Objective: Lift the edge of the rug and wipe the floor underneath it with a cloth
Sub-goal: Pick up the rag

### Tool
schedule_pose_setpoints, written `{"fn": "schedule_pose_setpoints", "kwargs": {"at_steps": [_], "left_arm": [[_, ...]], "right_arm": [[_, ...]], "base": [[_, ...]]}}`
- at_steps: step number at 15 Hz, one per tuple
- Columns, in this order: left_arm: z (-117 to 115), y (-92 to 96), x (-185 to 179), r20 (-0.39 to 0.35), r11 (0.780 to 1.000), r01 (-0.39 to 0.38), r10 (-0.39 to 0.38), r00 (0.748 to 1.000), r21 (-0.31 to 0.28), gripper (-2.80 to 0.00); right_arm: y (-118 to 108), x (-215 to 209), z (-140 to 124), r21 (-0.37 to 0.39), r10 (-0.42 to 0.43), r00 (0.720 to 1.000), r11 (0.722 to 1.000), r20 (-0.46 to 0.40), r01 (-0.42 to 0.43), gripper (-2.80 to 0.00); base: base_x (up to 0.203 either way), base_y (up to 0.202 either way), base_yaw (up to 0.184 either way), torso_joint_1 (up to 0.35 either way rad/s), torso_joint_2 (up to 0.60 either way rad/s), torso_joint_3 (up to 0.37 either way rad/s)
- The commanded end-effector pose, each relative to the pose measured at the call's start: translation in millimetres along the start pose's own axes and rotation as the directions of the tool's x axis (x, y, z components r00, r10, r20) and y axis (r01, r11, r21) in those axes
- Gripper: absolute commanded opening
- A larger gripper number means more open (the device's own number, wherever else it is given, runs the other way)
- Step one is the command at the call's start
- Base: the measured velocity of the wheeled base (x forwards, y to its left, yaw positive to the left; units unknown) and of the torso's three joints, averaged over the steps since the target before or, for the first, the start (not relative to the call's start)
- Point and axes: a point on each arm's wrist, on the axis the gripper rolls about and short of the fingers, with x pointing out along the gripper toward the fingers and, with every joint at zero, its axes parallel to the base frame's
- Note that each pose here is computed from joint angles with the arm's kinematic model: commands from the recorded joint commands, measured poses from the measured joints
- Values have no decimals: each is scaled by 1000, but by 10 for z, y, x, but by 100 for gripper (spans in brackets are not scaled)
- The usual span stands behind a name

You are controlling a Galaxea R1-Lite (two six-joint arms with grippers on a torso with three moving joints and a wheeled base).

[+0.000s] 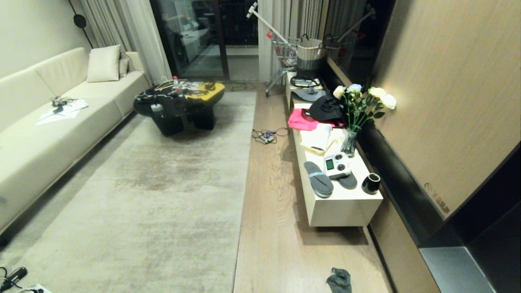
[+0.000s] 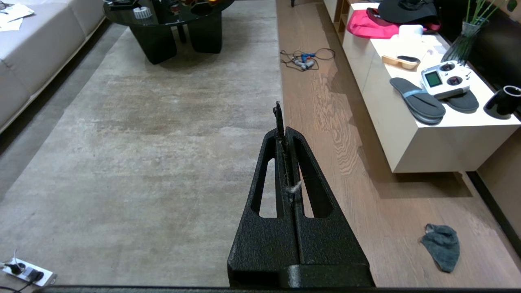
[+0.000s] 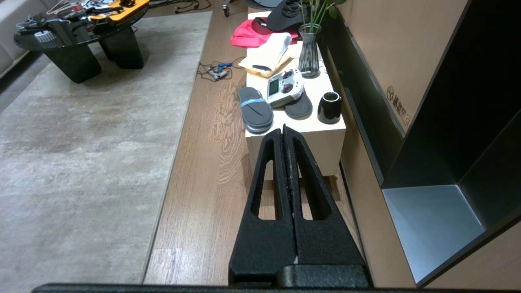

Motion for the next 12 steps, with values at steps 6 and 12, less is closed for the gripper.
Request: {"fn": "schedule_pose_setpoints", "kwargs": {"at_steps": [6,12], "left_arm": [[0,0,1,-1,1000,0,0,1000,0,-280],[0,0,1,-1,1000,1,-1,1000,2,-280]], "right_arm": [[0,1,1,1,0,1000,1000,-1,0,-280],[0,0,0,1,1,1000,1000,0,-1,-280]], "base": [[0,0,0,0,0,0],[0,0,0,0,0,0]]}}
